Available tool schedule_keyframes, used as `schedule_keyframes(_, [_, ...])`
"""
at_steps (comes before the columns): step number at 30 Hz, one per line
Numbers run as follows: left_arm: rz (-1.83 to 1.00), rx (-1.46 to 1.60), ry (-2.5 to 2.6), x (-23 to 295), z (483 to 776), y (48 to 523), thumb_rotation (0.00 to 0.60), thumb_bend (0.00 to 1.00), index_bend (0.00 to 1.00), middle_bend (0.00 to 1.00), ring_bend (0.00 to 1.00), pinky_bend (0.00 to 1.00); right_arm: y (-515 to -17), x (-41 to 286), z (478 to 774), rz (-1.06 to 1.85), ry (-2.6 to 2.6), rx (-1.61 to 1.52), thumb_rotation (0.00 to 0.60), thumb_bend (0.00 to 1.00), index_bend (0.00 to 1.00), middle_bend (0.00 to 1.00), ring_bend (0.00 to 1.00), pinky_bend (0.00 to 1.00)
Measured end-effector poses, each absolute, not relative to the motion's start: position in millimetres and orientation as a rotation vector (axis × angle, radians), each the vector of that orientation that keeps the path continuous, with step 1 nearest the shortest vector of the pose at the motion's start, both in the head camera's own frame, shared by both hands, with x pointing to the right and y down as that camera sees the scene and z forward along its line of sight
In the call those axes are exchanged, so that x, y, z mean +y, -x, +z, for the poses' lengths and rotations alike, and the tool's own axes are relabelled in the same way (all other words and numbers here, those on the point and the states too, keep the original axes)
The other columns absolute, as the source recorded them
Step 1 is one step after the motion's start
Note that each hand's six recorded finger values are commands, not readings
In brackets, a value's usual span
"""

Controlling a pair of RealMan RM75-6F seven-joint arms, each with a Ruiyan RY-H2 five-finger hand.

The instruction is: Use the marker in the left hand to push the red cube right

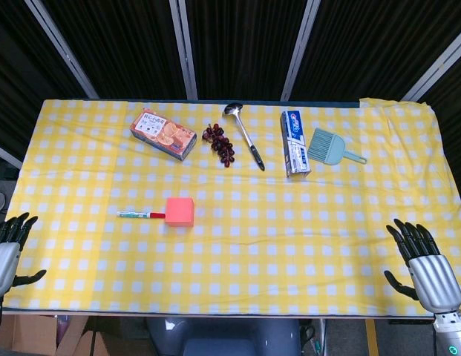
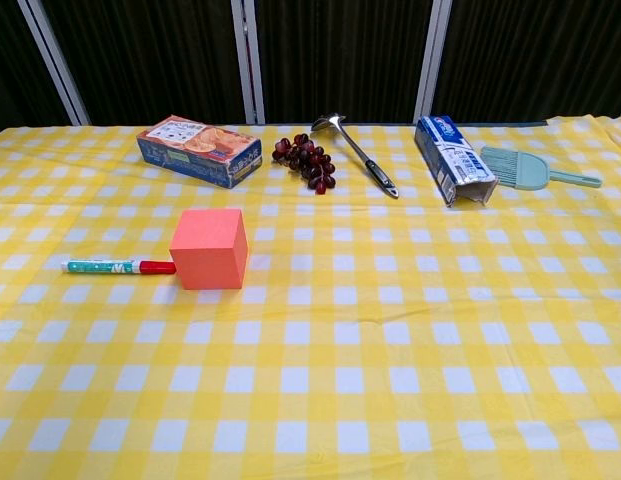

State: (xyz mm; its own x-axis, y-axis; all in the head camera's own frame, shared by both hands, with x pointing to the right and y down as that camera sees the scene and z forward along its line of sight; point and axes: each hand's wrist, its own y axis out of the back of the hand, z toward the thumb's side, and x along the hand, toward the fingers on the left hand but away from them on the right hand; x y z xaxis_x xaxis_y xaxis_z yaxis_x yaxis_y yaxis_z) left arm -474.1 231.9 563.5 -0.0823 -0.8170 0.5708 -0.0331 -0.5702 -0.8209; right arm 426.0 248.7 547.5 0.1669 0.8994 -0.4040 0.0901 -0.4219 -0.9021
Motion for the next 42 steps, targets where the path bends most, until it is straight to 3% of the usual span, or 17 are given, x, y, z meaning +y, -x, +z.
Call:
schedule_keyframes(16, [-1.735, 0.896, 1.642, 235, 567, 473, 0.600, 0.00, 0.00, 0.00, 0.00, 0.00, -427, 249, 550, 1.356, 1.688, -0.957, 0.600, 0.34, 0.00, 0.00, 0.00, 0.06])
schedule_keyframes(27, [-1.721, 0.831, 1.647, 221, 577, 464, 0.600, 0.01, 0.01, 0.00, 0.00, 0.00, -429, 250, 549, 1.359, 1.699, -0.963, 0.600, 0.34, 0.00, 0.00, 0.00, 0.06])
schedule_keyframes(35, [-1.707, 0.812, 1.678, 188, 603, 445, 0.600, 0.20, 0.32, 0.01, 0.00, 0.08, -425, 249, 550, 1.345, 1.715, -0.962, 0.600, 0.34, 0.00, 0.00, 0.00, 0.06])
schedule_keyframes(42, [-1.705, 0.783, 1.687, 150, 649, 414, 0.600, 0.27, 0.42, 0.07, 0.00, 0.09, -424, 249, 551, 1.340, 1.732, -0.970, 0.600, 0.34, 0.00, 0.00, 0.00, 0.06])
